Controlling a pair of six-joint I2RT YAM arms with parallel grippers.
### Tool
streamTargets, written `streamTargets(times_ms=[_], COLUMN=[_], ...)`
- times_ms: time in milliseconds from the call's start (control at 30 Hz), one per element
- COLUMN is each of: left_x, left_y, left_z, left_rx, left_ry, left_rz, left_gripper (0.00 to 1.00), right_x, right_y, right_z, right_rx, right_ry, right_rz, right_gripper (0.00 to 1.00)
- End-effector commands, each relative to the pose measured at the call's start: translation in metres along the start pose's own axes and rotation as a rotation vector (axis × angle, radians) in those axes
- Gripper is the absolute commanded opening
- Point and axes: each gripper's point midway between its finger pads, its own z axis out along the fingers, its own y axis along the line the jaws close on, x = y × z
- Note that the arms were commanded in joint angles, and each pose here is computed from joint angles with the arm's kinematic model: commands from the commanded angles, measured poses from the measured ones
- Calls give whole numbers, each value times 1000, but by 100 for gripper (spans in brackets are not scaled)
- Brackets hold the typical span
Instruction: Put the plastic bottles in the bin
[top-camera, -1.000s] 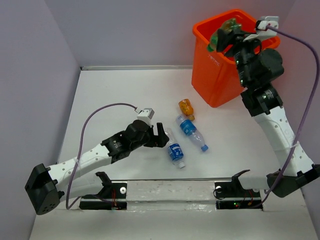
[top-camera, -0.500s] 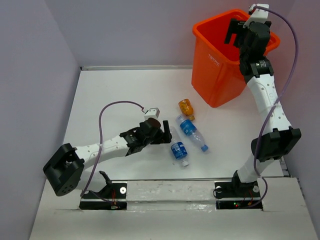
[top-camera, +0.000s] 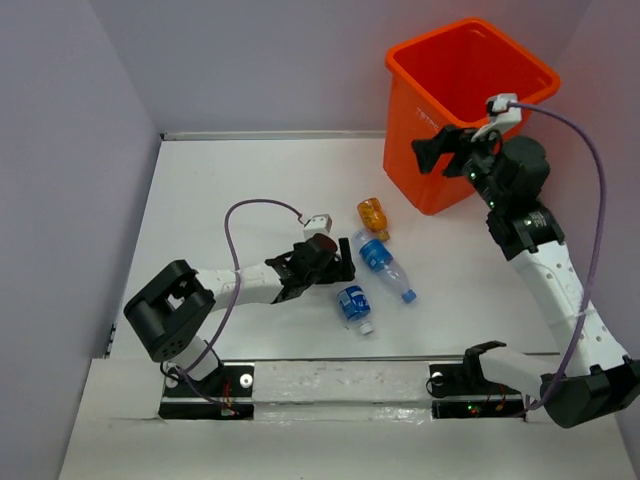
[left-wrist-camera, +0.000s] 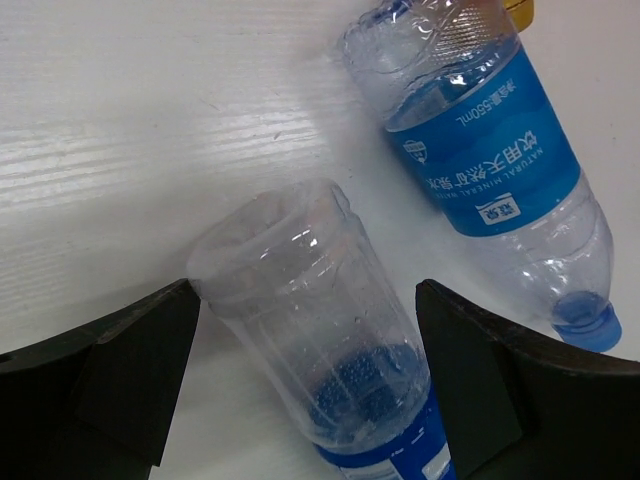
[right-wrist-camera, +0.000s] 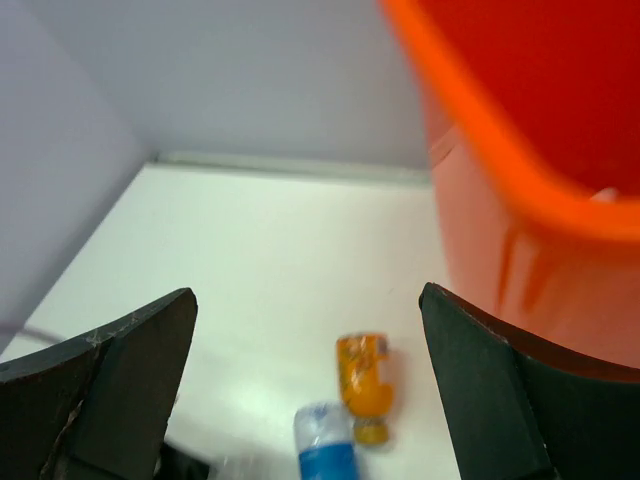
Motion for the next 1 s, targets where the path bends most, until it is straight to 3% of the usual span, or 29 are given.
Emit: streamTargets(times_ms=[0,67,100,167,200,267,367,533,967], left_x=[-21,-19,-17,-16,-20,-18,-28,-38,-84], left_y=[-15,-11,-5,3,-2,8,4,4,-38], left_z=[10,13,14,10,7,-2,-16,-42,-111], left_rx=[17,3,-16,-27,-11,-18,13,63,324], left_ry=[-83,-87,-91,-106,-120,-136,-172,-226,-364], left_rz=[-23,-19,-18,-22,-29,-36,-53,-103,-175], left_gripper=[98,94,88,77,77,61,57,49,48], right_x=[98,125,156,176,187,215,250,268,274], right_y=[53,67,74,77,77,75,90,113,174], right_z=[-7,-19,-30,-45,-52,-71,-95,-116,-113], right_rx=[-201,-244,-268,-280,-282,-286,-356,-458,-693], right_ry=[218,280,350,387,411,470,567,611,661], right_rz=[54,60,66,78,88,131,200,314,374], right_gripper=[98,98,98,98,98,98,98,98,100])
